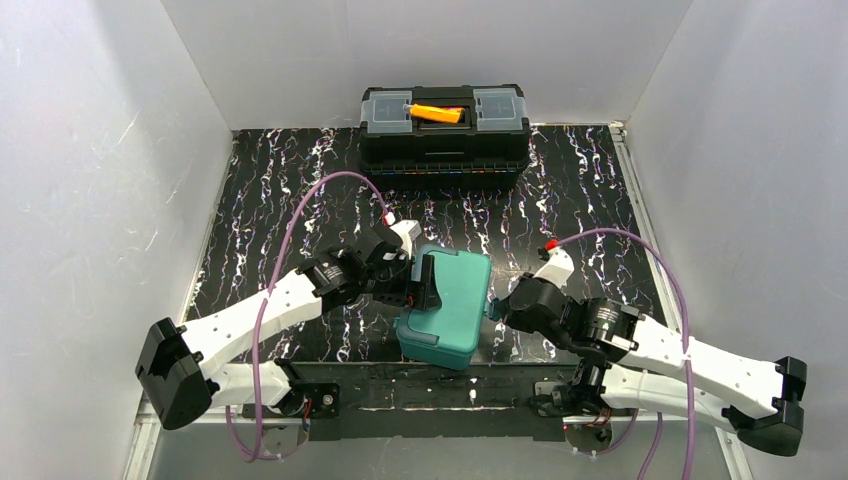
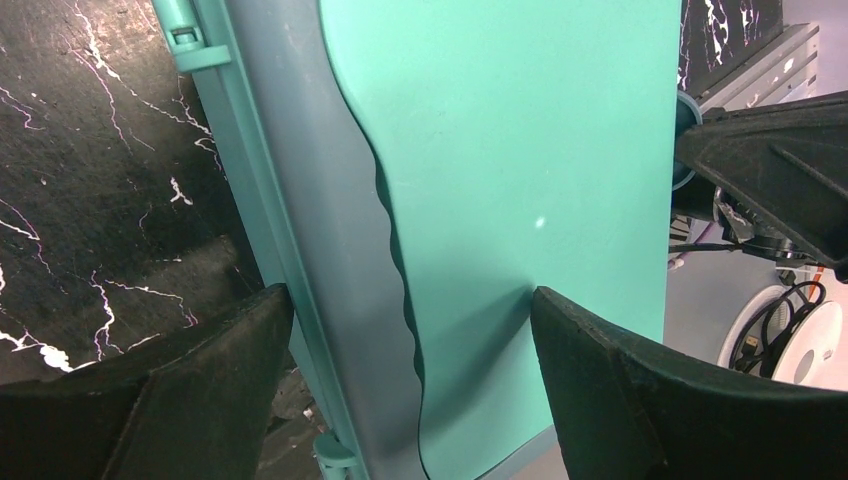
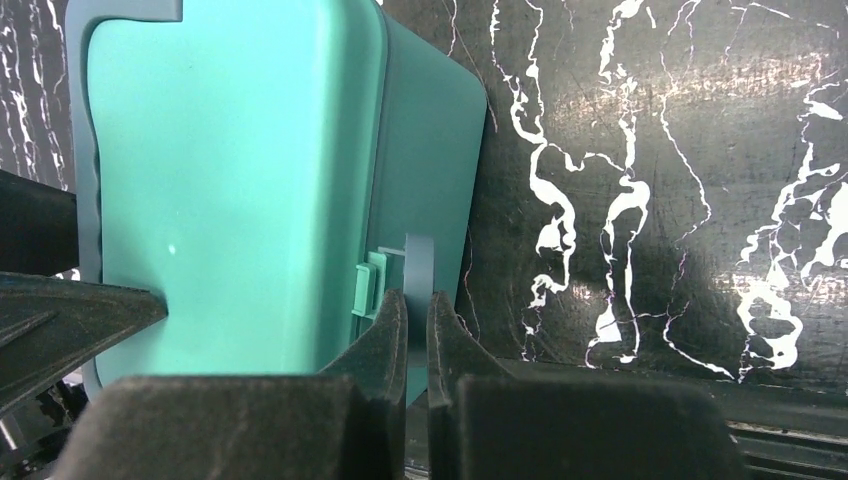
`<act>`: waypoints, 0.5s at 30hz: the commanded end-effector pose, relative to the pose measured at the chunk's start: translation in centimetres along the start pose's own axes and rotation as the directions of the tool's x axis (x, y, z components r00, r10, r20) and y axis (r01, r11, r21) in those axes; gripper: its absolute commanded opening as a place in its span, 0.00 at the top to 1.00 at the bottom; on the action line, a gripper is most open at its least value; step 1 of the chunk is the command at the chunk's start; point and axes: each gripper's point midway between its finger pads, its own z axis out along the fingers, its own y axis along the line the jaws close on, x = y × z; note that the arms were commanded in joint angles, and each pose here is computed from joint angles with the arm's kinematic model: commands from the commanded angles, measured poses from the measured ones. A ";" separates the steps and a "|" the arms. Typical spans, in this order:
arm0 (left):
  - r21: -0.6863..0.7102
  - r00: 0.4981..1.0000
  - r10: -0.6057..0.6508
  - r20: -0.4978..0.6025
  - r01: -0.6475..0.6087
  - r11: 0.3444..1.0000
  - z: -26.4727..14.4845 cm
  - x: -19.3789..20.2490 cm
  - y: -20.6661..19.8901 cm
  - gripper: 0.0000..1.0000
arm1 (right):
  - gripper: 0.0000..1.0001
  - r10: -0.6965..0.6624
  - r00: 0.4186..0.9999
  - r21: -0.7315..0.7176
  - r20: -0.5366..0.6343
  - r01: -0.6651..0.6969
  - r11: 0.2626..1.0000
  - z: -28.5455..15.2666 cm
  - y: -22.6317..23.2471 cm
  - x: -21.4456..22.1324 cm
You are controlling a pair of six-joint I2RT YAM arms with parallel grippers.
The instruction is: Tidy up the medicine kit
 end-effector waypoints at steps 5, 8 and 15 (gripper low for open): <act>-0.165 0.977 -0.017 -0.211 -0.019 0.986 -0.1 6.5 4.6 0.16 | 0.99 -0.006 0.999 -0.184 0.041 0.014 0.983 -1.8 6.0 -3.8; -0.163 0.978 -0.023 -0.208 -0.011 0.987 -0.2 6.5 4.5 0.16 | 0.99 -0.038 0.999 -0.189 0.028 0.042 0.981 -1.9 6.6 -4.0; -0.157 0.978 -0.041 -0.207 0.008 0.988 -0.1 6.8 4.2 0.16 | 0.98 -0.079 0.997 -0.188 -0.010 0.076 0.979 -1.5 7.4 -3.6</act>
